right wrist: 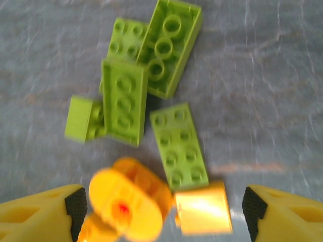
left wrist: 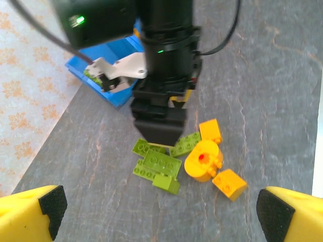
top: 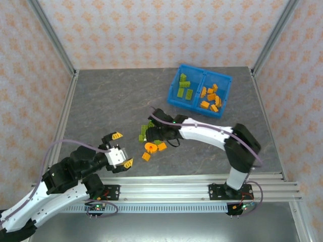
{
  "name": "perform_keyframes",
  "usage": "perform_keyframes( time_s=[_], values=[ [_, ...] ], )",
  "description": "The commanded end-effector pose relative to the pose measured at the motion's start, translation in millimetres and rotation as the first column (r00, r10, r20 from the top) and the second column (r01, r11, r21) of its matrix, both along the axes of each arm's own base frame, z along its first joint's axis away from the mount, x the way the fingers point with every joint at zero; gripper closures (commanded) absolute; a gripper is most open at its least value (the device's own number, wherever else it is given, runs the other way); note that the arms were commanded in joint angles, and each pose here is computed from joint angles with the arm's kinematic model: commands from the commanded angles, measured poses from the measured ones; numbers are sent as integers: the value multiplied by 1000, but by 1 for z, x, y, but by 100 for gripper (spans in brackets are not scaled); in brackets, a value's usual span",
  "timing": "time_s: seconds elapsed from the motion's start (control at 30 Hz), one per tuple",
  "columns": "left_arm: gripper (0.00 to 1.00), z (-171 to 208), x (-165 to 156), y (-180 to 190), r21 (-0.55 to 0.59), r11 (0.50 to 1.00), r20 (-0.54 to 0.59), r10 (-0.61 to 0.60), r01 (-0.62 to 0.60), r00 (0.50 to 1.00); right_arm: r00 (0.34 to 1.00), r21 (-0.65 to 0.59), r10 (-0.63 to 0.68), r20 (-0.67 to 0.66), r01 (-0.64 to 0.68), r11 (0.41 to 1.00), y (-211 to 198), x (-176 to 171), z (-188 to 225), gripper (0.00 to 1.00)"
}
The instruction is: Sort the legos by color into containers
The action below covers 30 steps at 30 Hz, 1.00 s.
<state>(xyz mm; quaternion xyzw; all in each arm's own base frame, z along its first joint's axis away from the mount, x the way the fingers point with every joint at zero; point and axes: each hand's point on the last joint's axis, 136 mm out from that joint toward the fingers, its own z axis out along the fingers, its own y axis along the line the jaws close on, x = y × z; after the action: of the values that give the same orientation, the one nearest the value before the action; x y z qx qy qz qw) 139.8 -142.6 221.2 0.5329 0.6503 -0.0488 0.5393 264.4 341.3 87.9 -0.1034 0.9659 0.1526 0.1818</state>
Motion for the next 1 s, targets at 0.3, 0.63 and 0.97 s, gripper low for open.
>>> perform_keyframes(
  time_s=[0.3,0.63,0.97],
  values=[
    [0,-19,0,1,47,998,63,-34,31,997,944,-123,-319,83,328,937,23,86,-37,17],
    [0,-23,-1,-1,30,999,72,-45,42,996,926,-167,-368,83,377,911,16,87,-58,41],
    [0,-26,0,-3,33,999,73,-45,43,996,908,-130,-401,121,415,901,1,87,-42,62]
  ],
)
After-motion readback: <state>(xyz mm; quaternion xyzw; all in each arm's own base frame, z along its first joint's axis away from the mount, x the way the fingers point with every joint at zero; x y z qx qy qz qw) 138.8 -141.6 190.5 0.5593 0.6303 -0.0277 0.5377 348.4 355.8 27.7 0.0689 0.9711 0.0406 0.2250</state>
